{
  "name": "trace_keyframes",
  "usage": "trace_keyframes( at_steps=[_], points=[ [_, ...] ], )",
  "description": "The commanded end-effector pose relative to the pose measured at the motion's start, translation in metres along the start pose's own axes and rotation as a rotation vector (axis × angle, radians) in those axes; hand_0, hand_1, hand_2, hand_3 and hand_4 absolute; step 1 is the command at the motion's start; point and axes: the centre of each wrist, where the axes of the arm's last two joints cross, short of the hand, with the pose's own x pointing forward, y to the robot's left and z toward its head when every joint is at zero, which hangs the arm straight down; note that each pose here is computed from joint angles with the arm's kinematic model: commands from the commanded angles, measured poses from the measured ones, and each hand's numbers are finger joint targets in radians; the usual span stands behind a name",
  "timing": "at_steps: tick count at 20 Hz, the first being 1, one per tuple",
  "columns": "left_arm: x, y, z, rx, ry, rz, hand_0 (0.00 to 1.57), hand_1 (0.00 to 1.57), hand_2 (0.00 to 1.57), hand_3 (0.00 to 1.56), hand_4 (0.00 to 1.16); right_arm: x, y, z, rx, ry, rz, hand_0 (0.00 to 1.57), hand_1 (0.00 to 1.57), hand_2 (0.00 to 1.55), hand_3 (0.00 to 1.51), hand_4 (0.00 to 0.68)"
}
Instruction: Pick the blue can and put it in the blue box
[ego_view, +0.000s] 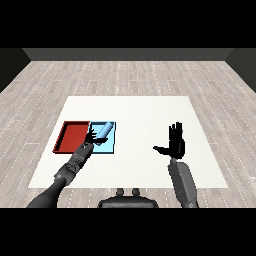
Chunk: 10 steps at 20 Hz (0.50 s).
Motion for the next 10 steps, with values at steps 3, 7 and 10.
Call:
trace_keyframes(
  at_steps=[3, 7, 10],
  points=[
    [0.013, 0.005, -0.0028, 0.017, 0.015, -0.028, 0.00, 0.00, 0.00, 0.00, 0.00, -0.002, -0.013, 0.013, 0.002, -0.008, -0.026, 0.00, 0.00, 0.00, 0.00, 0.000],
    [0.014, -0.004, 0.0028, 0.082, -0.198, 0.157, 0.00, 0.00, 0.00, 0.00, 0.00, -0.001, -0.006, 0.000, 0.015, 0.000, -0.015, 0.00, 0.00, 0.00, 0.00, 0.000],
    [0.041, 0.016, -0.0034, 0.067, -0.333, 0.195, 0.00, 0.00, 0.00, 0.00, 0.00, 0.002, 0.007, -0.001, 0.075, 0.011, 0.011, 0.00, 0.00, 0.00, 0.00, 0.000]
  ],
)
